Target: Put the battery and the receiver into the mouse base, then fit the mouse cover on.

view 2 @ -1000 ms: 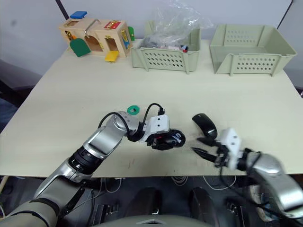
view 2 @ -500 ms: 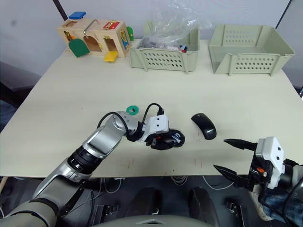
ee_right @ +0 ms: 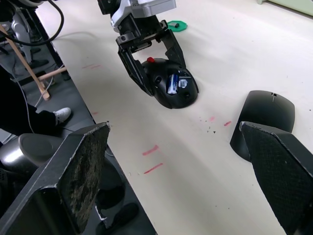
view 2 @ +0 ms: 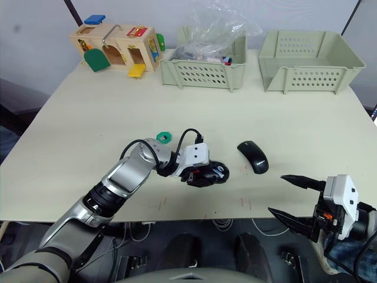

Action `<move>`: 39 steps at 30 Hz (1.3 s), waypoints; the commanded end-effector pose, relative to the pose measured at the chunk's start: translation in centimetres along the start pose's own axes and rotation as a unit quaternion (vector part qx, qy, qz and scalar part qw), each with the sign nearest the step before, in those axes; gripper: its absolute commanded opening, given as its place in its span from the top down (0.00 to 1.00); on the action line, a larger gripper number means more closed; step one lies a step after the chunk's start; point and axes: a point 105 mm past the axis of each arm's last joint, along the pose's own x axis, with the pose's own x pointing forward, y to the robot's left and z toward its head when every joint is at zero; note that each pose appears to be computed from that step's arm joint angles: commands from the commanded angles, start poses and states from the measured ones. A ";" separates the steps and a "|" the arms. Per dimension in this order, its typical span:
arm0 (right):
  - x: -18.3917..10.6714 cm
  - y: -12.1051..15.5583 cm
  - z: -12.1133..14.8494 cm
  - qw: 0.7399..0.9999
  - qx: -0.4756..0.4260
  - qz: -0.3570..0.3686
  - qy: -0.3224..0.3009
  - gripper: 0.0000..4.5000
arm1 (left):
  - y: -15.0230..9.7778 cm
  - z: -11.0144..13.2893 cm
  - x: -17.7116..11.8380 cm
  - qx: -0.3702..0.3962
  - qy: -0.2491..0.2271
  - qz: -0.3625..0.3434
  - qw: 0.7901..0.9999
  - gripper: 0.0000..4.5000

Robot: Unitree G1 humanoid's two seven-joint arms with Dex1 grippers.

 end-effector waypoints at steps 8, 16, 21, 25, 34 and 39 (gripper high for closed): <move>0.2 -0.2 0.9 1.000 -0.022 -0.007 -0.015 0.00 | -0.6 -0.9 0.3 -0.013 0.008 -0.016 1.000 0.35; 0.4 -0.2 1.1 1.000 -0.021 -0.003 -0.020 0.00 | 0.0 0.2 -0.2 -0.016 -0.025 0.000 1.000 0.02; 0.4 -0.4 1.0 1.000 -0.021 -0.002 -0.020 0.00 | 0.1 0.8 -2.7 -0.025 -0.051 0.013 0.998 0.02; 0.5 -0.6 1.0 0.999 -0.022 -0.003 -0.028 0.00 | 0.1 -0.4 -6.7 -0.066 -0.084 0.050 0.993 0.02; 0.8 -1.0 1.3 0.997 -0.042 -0.015 -0.068 0.00 | -0.3 -2.5 -12.9 -0.161 -0.161 0.163 0.960 0.02; 1.0 -0.6 1.5 0.994 -0.034 -0.013 -0.098 0.00 | 0.1 -3.9 -15.7 -0.212 -0.197 0.243 0.926 0.02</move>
